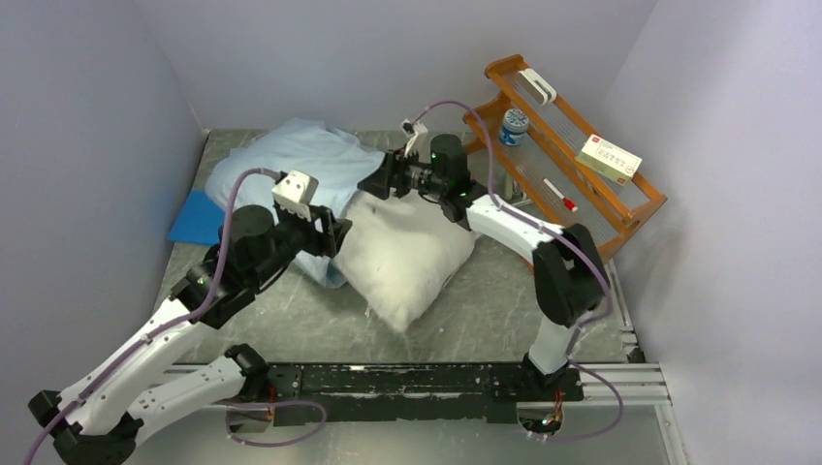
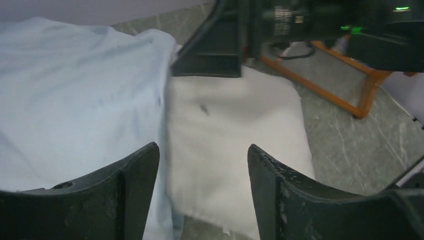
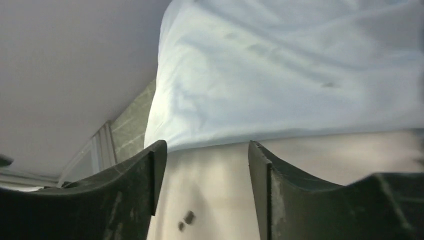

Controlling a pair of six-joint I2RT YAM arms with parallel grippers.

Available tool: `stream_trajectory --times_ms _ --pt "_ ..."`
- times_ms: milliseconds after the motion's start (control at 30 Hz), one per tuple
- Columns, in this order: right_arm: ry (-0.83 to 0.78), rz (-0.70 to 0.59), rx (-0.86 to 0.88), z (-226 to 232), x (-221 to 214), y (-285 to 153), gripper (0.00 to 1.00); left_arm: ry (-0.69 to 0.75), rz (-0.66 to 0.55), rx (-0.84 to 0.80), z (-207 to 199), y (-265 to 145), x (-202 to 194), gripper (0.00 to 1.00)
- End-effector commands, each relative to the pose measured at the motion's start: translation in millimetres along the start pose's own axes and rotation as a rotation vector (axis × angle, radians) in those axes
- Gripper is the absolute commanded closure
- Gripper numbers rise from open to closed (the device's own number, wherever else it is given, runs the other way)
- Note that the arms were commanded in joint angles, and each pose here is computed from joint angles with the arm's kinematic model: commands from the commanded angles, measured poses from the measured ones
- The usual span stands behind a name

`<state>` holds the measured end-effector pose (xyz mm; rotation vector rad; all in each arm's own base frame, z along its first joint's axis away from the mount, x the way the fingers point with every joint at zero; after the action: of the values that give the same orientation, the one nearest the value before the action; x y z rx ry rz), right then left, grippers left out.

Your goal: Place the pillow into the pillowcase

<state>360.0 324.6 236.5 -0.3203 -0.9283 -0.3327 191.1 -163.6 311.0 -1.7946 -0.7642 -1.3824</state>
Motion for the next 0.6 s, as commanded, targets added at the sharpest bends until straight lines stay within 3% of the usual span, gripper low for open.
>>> stream_trajectory --times_ms 0,100,133,300,567 --pt "-0.109 0.097 -0.163 6.7 4.6 -39.1 0.29 0.024 0.129 0.183 16.9 8.0 -4.3 0.26" --pt "-0.082 0.135 -0.2 10.8 -0.8 -60.6 0.02 0.11 0.168 0.259 22.5 32.6 8.0 0.16" --pt "-0.073 0.136 -0.209 11.4 -1.5 -68.0 0.01 0.14 0.199 0.275 23.5 43.1 7.7 0.15" --pt "-0.054 0.162 -0.308 -1.2 -7.8 -93.0 0.01 0.249 0.33 0.295 22.4 95.7 1.2 0.12" --pt "-0.005 0.211 -0.424 -31.5 -34.8 -114.6 0.08 0.378 0.408 0.4 35.7 157.7 -14.9 0.13"
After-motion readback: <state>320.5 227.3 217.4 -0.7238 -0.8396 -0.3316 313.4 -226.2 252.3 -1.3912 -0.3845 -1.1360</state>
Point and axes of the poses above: each gripper's point midway between its finger pads, its own y axis out along the fingers, its own z axis along the line the jaws close on, x = y × z, the point moved 6 cm from there along -y, back along the fingers, and after that the axes turned 1 degree about y, right-handed, at the moved point
